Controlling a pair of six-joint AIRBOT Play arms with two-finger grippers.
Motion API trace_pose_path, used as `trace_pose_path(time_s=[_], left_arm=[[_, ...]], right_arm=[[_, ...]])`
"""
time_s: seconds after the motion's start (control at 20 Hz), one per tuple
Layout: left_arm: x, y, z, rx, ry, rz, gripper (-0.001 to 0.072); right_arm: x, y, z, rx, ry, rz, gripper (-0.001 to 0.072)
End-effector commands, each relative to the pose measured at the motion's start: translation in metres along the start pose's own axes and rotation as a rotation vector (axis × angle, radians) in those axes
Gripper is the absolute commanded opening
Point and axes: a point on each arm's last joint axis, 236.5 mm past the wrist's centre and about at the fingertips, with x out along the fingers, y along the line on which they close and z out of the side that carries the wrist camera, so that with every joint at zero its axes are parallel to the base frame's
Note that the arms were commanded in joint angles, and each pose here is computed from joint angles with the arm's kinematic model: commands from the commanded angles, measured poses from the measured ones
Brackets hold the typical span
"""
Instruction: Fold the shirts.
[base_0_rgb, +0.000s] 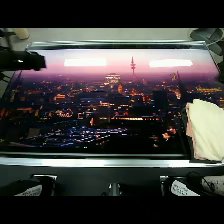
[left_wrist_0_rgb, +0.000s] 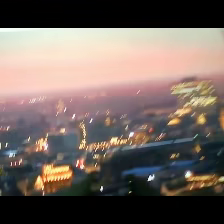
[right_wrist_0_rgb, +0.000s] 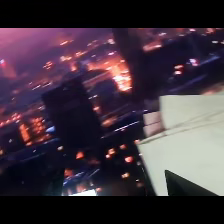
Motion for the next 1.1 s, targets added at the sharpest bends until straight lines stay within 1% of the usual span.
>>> trace_pose_path(time_s=[0.0, 0.05, 0.1, 0.2, 0.4, 1.05], left_arm=[[0.048, -0.005, -0.094, 0.033, 0.43, 0.097, 0.0661], [0.056, -0.006, -0.119, 0.023, 0.526, 0.105, 0.0661], [0.061, -0.008, -0.128, 0.013, 0.537, 0.105, 0.0661], [0.066, -0.009, -0.123, -0.044, 0.47, 0.11, 0.0662], [0.066, -0.006, -0.123, -0.005, 0.473, 0.11, 0.0663], [0.07, -0.007, -0.126, -0.002, 0.483, 0.11, 0.0663]], right_arm=[[0.039, 0.091, -0.059, -0.183, 0.244, 0.028, 0.0703], [0.05, 0.096, -0.082, -0.199, 0.356, 0.03, 0.0702], [0.058, 0.095, -0.102, -0.196, 0.457, 0.03, 0.0702], [0.067, 0.089, -0.116, -0.182, 0.537, 0.003, 0.0701], [0.067, 0.083, -0.116, -0.187, 0.537, -0.023, 0.0698], [0.066, 0.083, -0.116, -0.187, 0.538, -0.023, 0.0698]])
